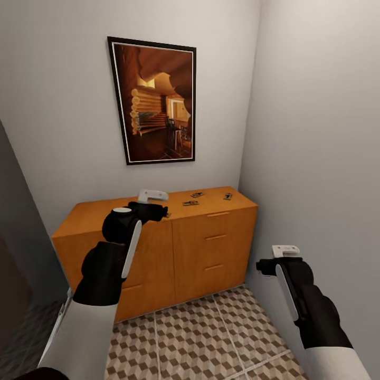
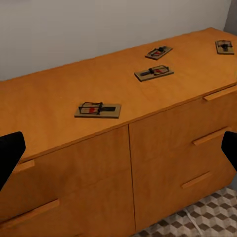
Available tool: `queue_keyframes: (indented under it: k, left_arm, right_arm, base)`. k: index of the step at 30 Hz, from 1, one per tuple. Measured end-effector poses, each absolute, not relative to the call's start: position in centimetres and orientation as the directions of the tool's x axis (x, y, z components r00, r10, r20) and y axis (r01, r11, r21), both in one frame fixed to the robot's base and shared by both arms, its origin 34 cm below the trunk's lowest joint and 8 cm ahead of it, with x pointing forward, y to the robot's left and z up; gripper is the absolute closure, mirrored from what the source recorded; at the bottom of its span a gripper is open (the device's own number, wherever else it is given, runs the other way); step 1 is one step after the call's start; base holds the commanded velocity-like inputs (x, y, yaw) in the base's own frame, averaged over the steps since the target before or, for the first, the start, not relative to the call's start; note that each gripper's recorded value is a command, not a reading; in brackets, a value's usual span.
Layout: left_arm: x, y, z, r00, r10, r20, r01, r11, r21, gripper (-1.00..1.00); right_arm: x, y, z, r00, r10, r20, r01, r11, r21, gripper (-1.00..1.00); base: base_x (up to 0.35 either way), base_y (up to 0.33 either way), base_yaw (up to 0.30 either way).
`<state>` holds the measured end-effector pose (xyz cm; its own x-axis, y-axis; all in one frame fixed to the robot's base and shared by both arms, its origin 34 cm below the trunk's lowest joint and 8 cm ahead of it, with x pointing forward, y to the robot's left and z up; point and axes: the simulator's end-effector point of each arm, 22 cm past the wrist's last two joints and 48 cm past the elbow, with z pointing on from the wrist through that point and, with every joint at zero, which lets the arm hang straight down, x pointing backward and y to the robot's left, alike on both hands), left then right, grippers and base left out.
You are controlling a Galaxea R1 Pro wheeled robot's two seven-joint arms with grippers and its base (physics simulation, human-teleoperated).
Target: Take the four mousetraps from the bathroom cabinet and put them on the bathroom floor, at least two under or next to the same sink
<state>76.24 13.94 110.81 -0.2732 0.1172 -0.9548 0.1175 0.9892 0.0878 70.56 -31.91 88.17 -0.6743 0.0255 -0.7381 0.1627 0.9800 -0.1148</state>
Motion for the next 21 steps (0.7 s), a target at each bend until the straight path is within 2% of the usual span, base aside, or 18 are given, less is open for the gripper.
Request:
queue_keyframes:
  k: [8,21]
  left_arm:
    - [76.2,13.4,111.3,-0.271,0.137,-0.953,0.127,0.986,0.106,-1.00]
    - [76.1,13.1,111.4,-0.267,0.141,-0.953,0.134,0.985,0.108,-1.00]
  right_arm:
    - [72.4,-31.5,91.5,-0.629,0.026,-0.777,0.166,0.981,-0.101,-1.00]
    - [75.1,-31.2,97.5,-0.541,0.026,-0.841,0.173,0.982,-0.081,-1.00]
  base:
    - [0.181,0.000,0.000]
    - [0.303,0.000,0.000]
